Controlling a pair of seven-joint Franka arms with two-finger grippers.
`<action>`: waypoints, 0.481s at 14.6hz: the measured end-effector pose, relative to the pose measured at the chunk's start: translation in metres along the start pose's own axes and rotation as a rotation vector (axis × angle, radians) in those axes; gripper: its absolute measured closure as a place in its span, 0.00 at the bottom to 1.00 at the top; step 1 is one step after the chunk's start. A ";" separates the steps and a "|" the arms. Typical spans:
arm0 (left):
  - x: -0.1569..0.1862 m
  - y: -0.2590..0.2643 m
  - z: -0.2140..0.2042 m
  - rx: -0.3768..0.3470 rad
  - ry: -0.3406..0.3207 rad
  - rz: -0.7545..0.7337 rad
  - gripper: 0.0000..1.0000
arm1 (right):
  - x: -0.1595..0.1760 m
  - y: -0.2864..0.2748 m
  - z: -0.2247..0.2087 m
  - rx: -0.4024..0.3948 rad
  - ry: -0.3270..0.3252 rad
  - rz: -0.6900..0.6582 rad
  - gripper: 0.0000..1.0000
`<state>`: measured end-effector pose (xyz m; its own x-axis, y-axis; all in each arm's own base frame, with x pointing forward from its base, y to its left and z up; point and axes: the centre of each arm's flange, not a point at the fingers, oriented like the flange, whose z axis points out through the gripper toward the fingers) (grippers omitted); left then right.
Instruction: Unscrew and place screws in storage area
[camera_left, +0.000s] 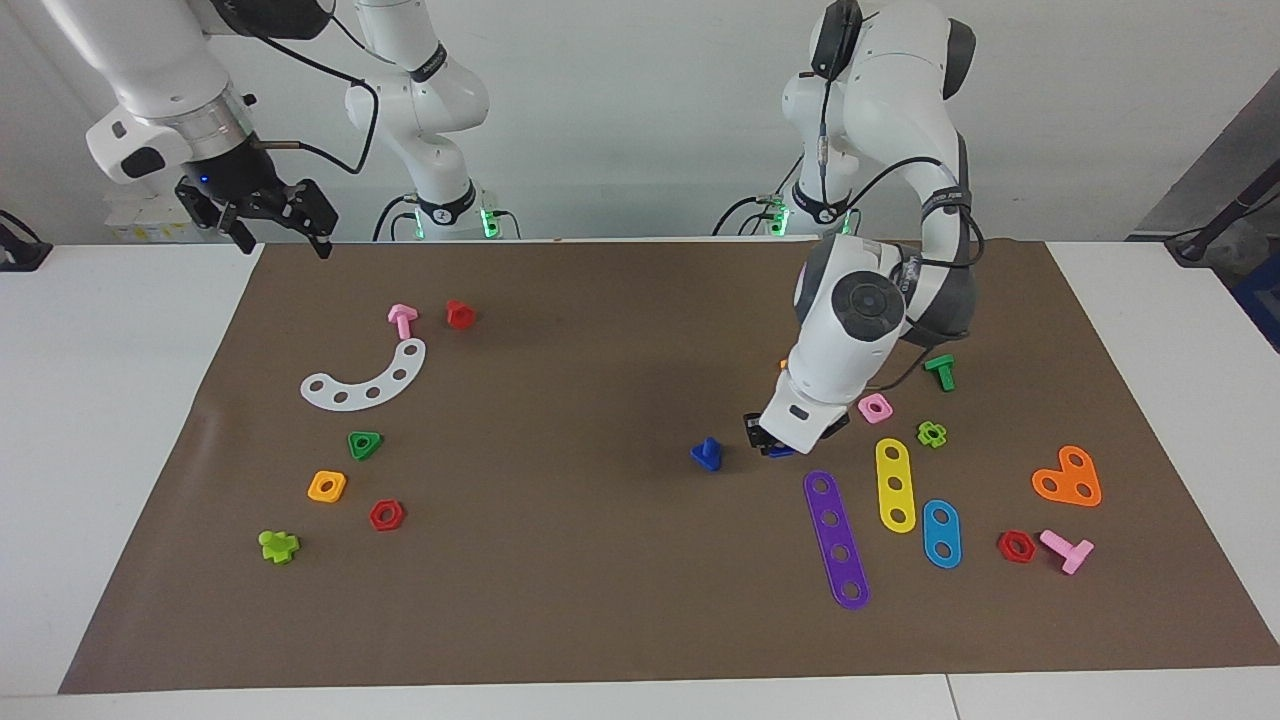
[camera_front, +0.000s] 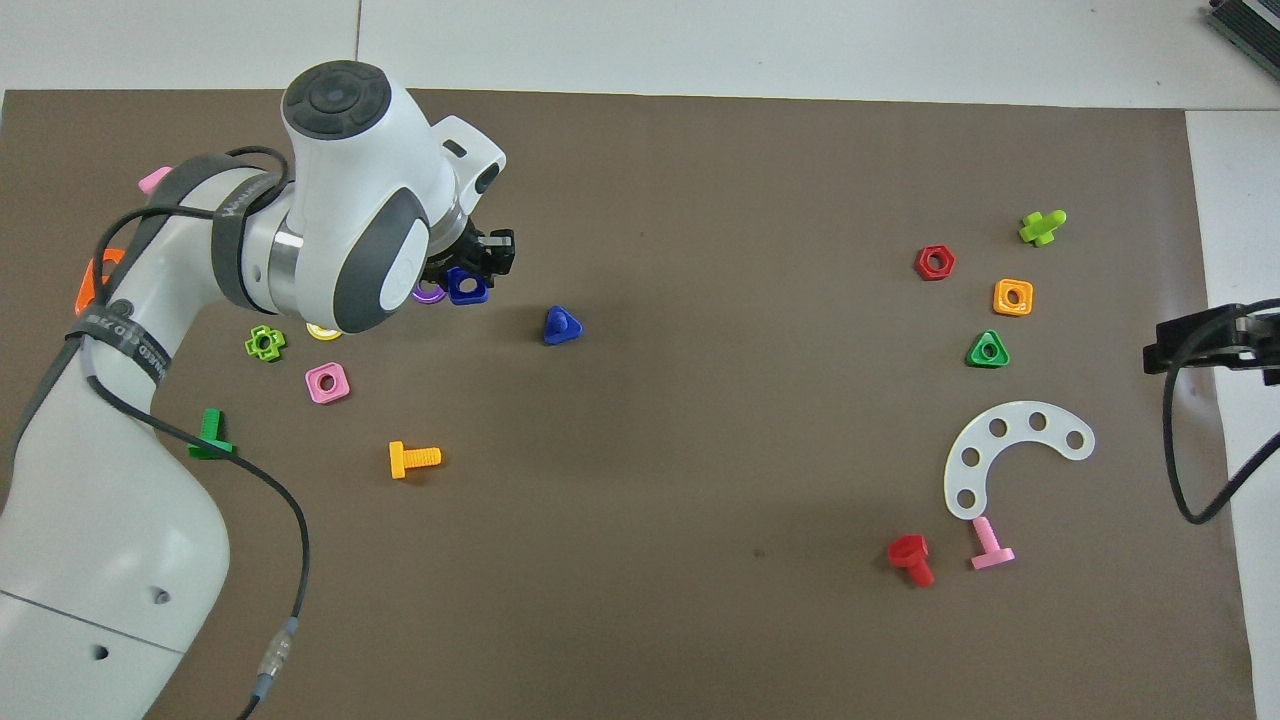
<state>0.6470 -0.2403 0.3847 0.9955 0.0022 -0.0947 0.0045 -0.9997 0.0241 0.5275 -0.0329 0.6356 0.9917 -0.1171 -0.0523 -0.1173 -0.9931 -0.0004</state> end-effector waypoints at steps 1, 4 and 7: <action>-0.004 -0.017 0.006 0.001 -0.024 0.031 0.52 | 0.000 0.000 0.000 0.000 0.000 0.000 0.00; -0.022 -0.055 0.027 -0.005 -0.089 0.093 0.52 | 0.000 0.000 0.000 0.000 0.000 0.000 0.00; -0.038 -0.056 0.050 -0.009 -0.067 0.107 0.52 | 0.000 0.000 0.000 0.000 0.000 0.000 0.00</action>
<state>0.6039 -0.1857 0.3370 0.9817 -0.1063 -0.1577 -0.1001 -0.9939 0.0469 0.5275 -0.0329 0.6356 0.9917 -0.1171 -0.0523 -0.1173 -0.9931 -0.0004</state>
